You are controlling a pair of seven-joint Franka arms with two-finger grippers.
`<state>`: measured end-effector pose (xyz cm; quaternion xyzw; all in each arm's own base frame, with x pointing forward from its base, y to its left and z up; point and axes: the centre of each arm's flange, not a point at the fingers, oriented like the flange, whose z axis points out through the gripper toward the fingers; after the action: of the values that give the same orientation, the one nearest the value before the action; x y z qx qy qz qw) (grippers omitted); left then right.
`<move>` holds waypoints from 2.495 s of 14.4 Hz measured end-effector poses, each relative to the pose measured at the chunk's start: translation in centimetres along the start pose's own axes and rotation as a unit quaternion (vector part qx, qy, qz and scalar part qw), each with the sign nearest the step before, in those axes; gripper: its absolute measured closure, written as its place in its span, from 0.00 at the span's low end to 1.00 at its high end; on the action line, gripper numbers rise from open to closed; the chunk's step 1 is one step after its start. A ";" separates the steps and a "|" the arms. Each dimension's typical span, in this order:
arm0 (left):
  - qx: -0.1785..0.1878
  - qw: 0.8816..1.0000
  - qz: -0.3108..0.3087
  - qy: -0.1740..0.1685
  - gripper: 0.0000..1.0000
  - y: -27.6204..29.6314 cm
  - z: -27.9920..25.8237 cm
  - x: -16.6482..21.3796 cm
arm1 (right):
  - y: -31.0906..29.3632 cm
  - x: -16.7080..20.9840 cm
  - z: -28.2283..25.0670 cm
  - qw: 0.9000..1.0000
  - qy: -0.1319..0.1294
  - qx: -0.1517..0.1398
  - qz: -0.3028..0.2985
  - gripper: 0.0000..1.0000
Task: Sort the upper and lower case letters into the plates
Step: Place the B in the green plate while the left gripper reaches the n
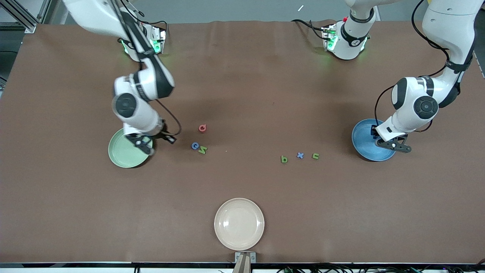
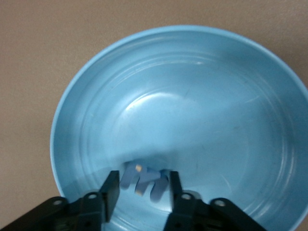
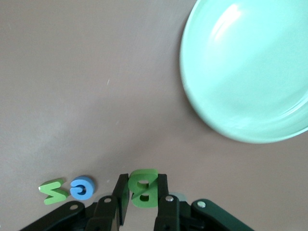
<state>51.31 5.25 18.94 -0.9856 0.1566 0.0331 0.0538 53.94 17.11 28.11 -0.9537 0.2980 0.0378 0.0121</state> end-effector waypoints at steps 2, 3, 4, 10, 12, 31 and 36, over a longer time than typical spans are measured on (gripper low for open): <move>0.000 1.000 0.010 0.011 0.24 1.1 -0.7 0.9 | 3.6 3.4 -1.6 1.000 -0.002 0.004 -0.029 0.72; -0.001 1.000 0.011 0.019 0.15 2.2 -1.5 1.8 | 5.4 4.9 -1.5 0.999 -0.005 0.003 -0.041 0.72; -0.002 1.000 0.004 0.027 0.03 3.7 -2.6 2.9 | 7.2 6.0 -1.0 0.999 -0.010 0.000 -0.051 0.72; -0.019 0.996 -0.079 0.036 0.00 13.6 -8.2 8.5 | 11.7 8.3 1.7 0.997 -0.030 -0.012 -0.064 0.72; -0.028 0.993 -0.109 0.035 0.00 16.2 -7.9 9.5 | 12.3 8.2 3.1 0.998 -0.030 -0.014 -0.061 0.72; -0.061 0.987 -0.151 0.013 0.47 23.1 -2.1 15.0 | 6.6 7.2 2.2 0.997 -0.062 -0.036 -0.040 0.00; -0.060 0.984 -0.166 0.015 0.73 23.0 -2.3 15.2 | -0.7 1.2 2.8 0.999 -0.014 -0.012 -0.047 0.00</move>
<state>58.63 -21.39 17.77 -0.9998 -0.0105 0.0178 -0.0028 55.16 17.09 25.20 -0.9662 0.2521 0.0539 0.0070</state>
